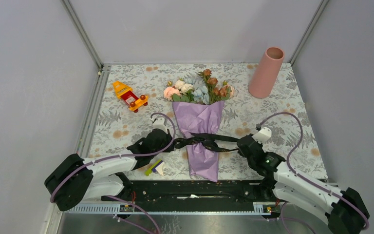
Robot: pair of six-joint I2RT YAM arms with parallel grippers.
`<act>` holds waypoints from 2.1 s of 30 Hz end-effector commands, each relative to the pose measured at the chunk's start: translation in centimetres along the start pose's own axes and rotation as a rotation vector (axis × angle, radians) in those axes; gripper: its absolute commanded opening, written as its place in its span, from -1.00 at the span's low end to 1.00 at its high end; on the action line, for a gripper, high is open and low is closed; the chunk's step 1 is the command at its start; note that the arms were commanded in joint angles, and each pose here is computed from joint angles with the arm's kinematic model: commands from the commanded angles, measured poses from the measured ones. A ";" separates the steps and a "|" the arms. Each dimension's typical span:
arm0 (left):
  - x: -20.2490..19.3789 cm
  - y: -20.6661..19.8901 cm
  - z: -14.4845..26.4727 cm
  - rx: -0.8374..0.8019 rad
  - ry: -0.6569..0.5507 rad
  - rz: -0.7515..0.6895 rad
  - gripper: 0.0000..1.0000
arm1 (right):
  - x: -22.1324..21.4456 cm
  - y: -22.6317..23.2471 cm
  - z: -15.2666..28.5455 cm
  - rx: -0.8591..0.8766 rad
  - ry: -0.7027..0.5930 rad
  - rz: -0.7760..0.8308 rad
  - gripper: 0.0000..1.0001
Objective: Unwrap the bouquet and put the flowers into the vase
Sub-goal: Untie the ribbon from the wrapping paper.
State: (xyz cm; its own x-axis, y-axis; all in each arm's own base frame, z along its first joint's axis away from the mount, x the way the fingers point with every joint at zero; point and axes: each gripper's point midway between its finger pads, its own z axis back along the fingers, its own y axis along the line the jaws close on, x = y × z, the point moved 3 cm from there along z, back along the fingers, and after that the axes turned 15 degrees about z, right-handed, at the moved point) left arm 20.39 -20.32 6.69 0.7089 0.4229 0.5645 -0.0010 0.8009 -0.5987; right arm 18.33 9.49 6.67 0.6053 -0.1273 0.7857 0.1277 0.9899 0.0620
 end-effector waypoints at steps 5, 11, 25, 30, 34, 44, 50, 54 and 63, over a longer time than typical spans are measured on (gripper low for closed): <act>1.2 -1.4 -0.3 -0.021 -0.013 -0.021 -0.94 | 1.5 -4.9 1.2 -0.193 -0.149 -0.316 -0.85; 2.3 -2.6 0.4 -0.037 -0.025 -0.057 -0.42 | 3.6 -6.6 3.1 -0.215 -0.241 -0.320 -0.50; 3.0 -13.6 6.1 -0.535 -0.056 -0.506 0.62 | 6.7 -3.9 4.9 -0.037 -0.261 -0.110 0.66; -0.2 -16.5 3.5 -0.519 0.062 -0.656 0.50 | 6.6 -1.9 4.5 0.035 -0.199 -0.031 0.68; -1.4 -17.5 1.2 -0.480 0.081 -0.723 0.44 | 6.1 -1.2 4.1 0.040 -0.147 0.010 0.68; -1.7 -16.8 -1.7 -0.331 0.042 -0.771 0.10 | 5.7 -0.9 3.9 0.061 -0.137 0.009 0.68; -2.9 -16.4 -2.3 -0.328 0.074 -0.789 -0.03 | 6.0 -1.0 4.1 0.063 -0.150 0.011 0.68; -3.2 -16.1 -2.3 -0.326 0.082 -0.783 0.02 | 6.2 -0.9 4.2 0.066 -0.154 0.012 0.68; -3.1 -15.5 -3.3 -0.270 0.060 -0.790 -0.61 | 6.3 -1.0 4.3 0.070 -0.160 0.009 0.68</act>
State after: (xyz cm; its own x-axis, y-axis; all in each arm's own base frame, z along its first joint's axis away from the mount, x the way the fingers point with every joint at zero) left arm 19.51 -34.47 10.99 0.4997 -0.2902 0.8161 0.6898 0.7031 -0.1724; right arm 18.10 7.87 12.46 0.5140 -0.0890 0.8532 0.0611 0.9959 0.0671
